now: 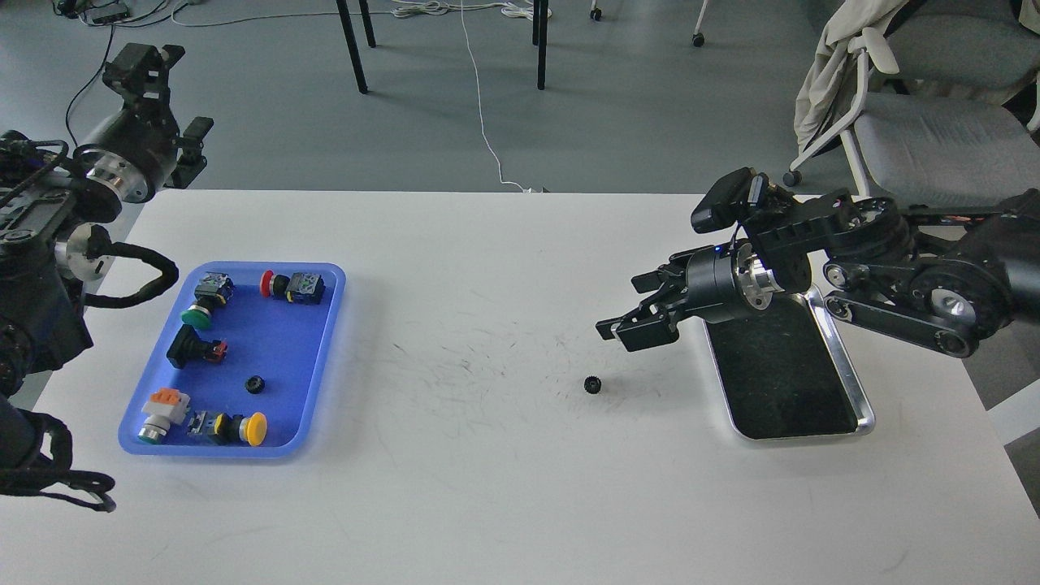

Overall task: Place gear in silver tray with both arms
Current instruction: 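Move the right gripper over the black gear on the table, then lower the right gripper, grasp the black gear and lift it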

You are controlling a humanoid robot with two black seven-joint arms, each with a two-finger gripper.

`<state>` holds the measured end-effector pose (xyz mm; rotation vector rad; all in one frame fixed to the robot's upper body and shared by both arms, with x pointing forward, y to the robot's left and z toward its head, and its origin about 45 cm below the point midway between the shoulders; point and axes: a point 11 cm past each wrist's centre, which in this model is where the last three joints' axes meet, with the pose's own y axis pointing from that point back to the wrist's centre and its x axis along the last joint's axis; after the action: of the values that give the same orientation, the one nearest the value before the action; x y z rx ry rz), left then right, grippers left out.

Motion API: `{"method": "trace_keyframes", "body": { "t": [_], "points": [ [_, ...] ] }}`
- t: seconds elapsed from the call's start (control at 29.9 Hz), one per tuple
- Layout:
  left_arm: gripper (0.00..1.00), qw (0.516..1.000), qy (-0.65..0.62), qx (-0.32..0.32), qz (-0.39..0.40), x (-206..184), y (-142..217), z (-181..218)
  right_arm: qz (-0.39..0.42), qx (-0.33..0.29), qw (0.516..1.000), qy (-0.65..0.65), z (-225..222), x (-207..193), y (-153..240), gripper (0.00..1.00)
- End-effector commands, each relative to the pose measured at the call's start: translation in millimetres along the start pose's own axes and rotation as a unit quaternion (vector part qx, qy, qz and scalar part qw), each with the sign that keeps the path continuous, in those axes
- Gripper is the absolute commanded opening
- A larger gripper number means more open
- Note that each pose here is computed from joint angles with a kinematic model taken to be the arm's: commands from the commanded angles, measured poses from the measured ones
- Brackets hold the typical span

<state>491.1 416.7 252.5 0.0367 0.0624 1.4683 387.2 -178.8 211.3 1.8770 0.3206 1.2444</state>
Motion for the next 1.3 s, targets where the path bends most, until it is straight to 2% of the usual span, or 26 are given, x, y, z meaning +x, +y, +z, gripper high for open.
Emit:
{"method": "trace_keyframes", "body": {
  "t": [0.0, 0.33, 0.6, 0.77, 0.9, 1.04, 1.27],
  "points": [
    [0.98, 1.000, -0.001, 0.001, 0.002, 2.1, 1.3, -1.1, -0.028, 0.011, 0.999, 0.032, -11.0, 1.1, -14.0, 0.97],
    [0.98, 1.000, 0.001, 0.001, 0.006, 4.6, 3.8, -4.6, -0.082, -0.002, 0.994, 0.077, -7.6, -12.7, -33.6, 0.95],
    [0.98, 1.000, 0.000, -0.001, 0.006, 5.3, 4.1, -3.8, -0.104, 0.011, 0.990, 0.098, -20.4, -15.3, -53.7, 0.93],
    [0.98, 1.000, 0.000, 0.000, 0.006, 5.5, 4.5, -4.6, -0.116, 0.022, 0.987, 0.112, -30.0, -16.1, -63.6, 0.86],
    [0.98, 1.000, -0.003, -0.001, 0.013, 13.4, 7.6, -2.1, -0.121, 0.012, 0.986, 0.114, -24.0, -18.1, -64.2, 0.85],
    [0.98, 1.000, -0.004, 0.000, 0.015, 16.3, 9.5, -3.1, -0.132, 0.004, 0.984, 0.116, -18.7, -24.2, -63.4, 0.76],
    [0.98, 1.000, -0.005, 0.000, 0.016, 17.2, 10.1, -3.5, -0.134, 0.008, 0.984, 0.117, -23.2, -25.3, -72.4, 0.68]
  ]
}}
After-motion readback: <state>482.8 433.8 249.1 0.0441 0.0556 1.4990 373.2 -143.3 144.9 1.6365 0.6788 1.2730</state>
